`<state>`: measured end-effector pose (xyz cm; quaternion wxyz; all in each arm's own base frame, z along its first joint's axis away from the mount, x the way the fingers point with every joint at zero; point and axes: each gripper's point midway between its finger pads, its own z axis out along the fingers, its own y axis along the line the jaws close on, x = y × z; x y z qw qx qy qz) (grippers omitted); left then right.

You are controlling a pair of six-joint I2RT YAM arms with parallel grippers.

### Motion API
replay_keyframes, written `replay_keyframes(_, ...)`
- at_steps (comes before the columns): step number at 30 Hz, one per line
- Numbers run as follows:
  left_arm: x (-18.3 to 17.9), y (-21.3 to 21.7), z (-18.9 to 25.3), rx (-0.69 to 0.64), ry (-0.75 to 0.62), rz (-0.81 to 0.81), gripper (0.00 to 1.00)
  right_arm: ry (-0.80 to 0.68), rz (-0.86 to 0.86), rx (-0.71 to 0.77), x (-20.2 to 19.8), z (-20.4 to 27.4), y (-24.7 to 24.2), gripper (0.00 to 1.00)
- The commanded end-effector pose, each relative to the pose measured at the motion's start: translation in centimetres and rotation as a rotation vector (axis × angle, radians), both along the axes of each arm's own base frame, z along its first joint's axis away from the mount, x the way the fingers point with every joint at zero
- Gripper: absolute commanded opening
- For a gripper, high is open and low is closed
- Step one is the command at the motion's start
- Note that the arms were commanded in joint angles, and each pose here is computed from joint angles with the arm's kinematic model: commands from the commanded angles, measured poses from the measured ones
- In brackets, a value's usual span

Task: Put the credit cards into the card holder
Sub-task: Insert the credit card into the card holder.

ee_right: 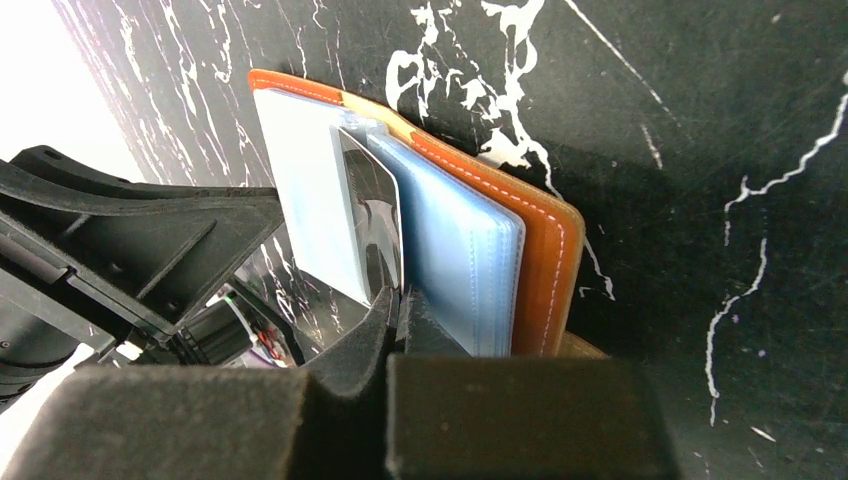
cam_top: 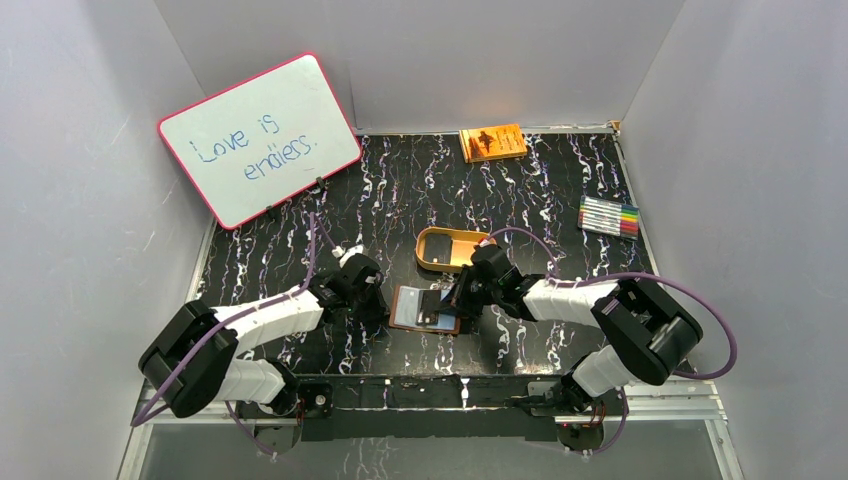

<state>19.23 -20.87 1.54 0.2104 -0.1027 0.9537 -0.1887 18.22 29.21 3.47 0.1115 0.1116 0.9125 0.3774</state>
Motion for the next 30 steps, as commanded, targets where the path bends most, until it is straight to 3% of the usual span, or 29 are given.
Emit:
replay_keyframes(1, -5.2, 3.5, -4.2, 0.143, 0.21, -0.035, 0.17, -0.022, -0.012, -0.065, 0.2, -0.6, -0.9, 0.0)
replay_keyframes(9, -5.7, 2.5, -4.3, 0.092, 0.238, -0.044, 0.17, -0.022, -0.019, 0.006, 0.0, -0.2, 0.6, 0.0)
replay_keyframes(30, -5.6, 1.8, -4.1, 0.059, 0.236, -0.053, 0.17, -0.011, 0.122, 0.027, -1.1, -0.2, 3.6, 0.0)
